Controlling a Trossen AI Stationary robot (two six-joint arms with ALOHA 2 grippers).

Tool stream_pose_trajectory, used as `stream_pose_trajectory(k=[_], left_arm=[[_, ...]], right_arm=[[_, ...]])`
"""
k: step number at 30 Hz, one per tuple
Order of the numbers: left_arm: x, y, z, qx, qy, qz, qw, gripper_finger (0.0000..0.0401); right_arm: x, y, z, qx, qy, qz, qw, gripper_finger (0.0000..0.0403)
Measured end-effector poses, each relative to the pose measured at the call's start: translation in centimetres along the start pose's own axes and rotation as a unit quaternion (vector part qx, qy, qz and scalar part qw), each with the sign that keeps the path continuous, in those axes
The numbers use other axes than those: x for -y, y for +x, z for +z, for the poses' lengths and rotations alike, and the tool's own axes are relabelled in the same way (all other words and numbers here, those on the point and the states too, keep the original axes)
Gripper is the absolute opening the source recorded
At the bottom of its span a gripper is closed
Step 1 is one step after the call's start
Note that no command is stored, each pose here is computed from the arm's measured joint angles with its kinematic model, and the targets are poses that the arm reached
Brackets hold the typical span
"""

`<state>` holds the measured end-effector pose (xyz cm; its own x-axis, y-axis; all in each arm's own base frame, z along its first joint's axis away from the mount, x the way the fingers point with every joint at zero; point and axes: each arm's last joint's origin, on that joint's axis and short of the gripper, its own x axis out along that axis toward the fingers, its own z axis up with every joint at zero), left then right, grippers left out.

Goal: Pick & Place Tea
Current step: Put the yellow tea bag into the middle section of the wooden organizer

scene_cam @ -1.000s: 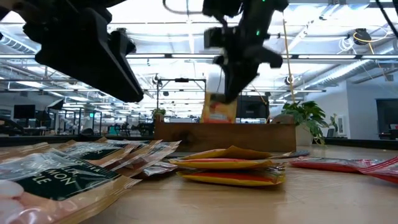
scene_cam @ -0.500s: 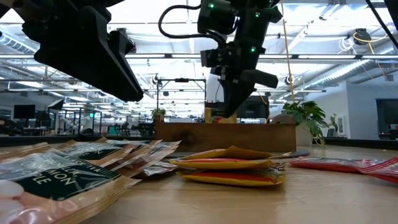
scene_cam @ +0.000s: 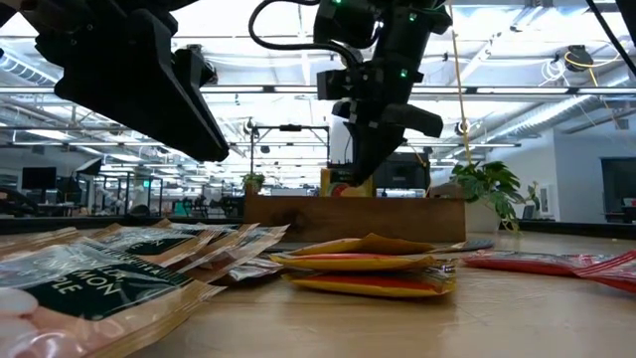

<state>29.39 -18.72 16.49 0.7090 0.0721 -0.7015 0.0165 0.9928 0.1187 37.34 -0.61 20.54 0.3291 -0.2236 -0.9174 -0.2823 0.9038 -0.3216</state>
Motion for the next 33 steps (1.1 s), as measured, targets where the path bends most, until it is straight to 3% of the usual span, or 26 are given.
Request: stream_pose_trajectory(k=[7,16,22,27,30,33], left_arm=[[0.0,0.0,0.0,0.002,0.0,0.006,1.0,0.0093],[-0.1,0.0,0.0,0.003,-0.001,0.008,1.0,0.0093],[-0.1,0.0,0.0,0.003,-0.002,0.008,1.0,0.0093],[-0.1,0.0,-0.1,0.0,0.004,0.01,1.0,0.0093],[-0.3,0.0,-0.2,-0.003,0.019,0.037,0.999,0.0093],[-0.9,-0.1,-0.6,-0.005,0.018,0.103,0.995,0.0093]], right_arm=[[0.2,0.1,-0.2,0.007,0.011,0.034,0.999,0.0003],[0.3,0.1,-0.1,0.013,0.034,0.028,0.999,0.0061],[0.7,0.1,-0.2,-0.009,0.037,-0.042,0.998,0.0094],[0.8,0.1,-0.2,-0.011,0.038,-0.046,0.998,0.0114],[0.7,-0.2,-0.3,-0.012,0.037,-0.045,0.998,0.012],[0.9,-1.3,-0.6,-0.011,0.04,-0.041,0.998,0.012]])
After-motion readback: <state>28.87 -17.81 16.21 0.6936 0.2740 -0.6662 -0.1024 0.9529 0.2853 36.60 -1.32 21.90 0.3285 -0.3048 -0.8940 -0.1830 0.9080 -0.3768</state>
